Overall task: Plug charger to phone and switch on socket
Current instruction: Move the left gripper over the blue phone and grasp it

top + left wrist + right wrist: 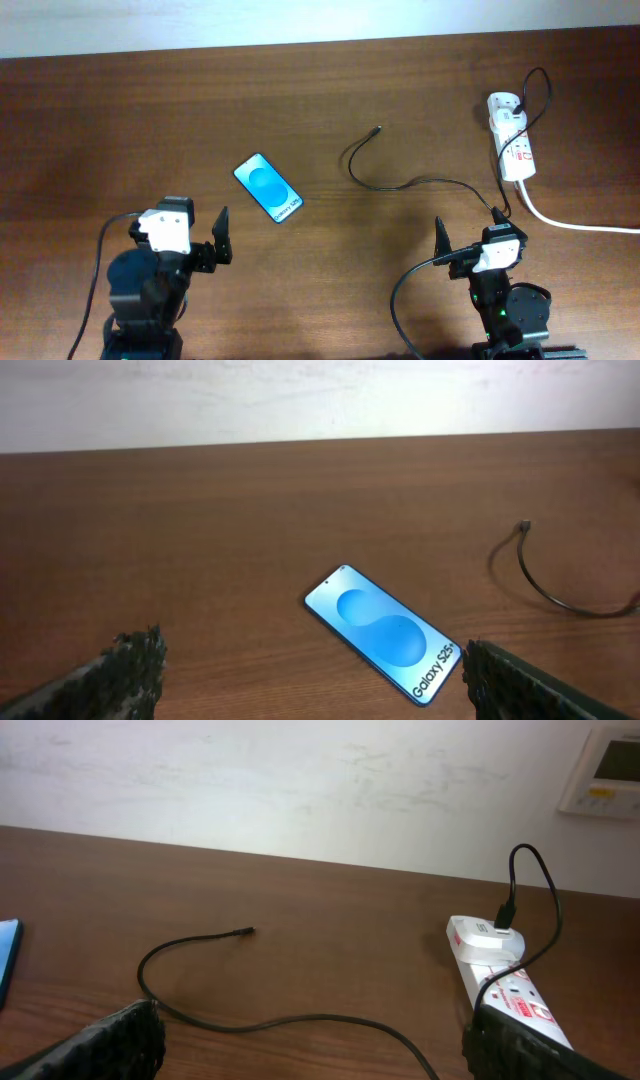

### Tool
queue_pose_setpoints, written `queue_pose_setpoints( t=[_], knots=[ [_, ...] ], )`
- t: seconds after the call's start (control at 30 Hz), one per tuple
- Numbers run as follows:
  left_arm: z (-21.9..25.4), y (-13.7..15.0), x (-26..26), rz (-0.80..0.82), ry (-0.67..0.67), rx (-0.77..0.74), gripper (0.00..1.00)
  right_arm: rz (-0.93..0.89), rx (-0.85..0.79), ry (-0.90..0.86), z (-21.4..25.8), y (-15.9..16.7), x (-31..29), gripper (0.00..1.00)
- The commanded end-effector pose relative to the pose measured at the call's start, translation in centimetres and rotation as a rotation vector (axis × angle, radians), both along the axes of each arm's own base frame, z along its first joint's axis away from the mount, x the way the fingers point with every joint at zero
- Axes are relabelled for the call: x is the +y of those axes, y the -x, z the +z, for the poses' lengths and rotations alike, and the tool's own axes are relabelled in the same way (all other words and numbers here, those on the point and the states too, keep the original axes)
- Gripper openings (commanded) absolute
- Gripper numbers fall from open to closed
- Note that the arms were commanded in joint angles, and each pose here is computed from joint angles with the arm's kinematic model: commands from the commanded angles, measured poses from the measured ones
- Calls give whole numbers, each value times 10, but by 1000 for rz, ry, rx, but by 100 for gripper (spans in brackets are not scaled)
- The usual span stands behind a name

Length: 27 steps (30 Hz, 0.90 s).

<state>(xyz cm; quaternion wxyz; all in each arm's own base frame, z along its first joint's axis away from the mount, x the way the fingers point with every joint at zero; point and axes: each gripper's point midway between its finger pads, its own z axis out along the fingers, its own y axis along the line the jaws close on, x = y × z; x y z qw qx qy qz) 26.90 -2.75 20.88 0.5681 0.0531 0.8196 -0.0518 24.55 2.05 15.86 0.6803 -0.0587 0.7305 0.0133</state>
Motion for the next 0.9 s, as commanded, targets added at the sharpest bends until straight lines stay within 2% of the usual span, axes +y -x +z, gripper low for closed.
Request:
queue_pose_setpoints(
  t=[0.0,0.17,0.33,0.43,0.67,0.73,0.87],
  knots=[
    [13,-15,-5,-24,21,20,99,20,-3,5,-1,1,4,98],
    [26,-25,-28,-150,69,40,99,20,-3,5,-1,1,4,98],
    [21,-18,-53,-295,131,79,99,20,-3,5,-1,1,4,98],
    [22,-20,-53,-297,131,72,99,20,-3,5,-1,1,4,98],
    [43,-48,-21,16,211,199,99,20,-3,5,-1,1,4,99],
    [49,-61,-24,54,196,262,99,20,-3,5,-1,1,4,98],
    [35,-93,-19,285,263,405,99,20,-3,5,-1,1,4,98]
  ],
)
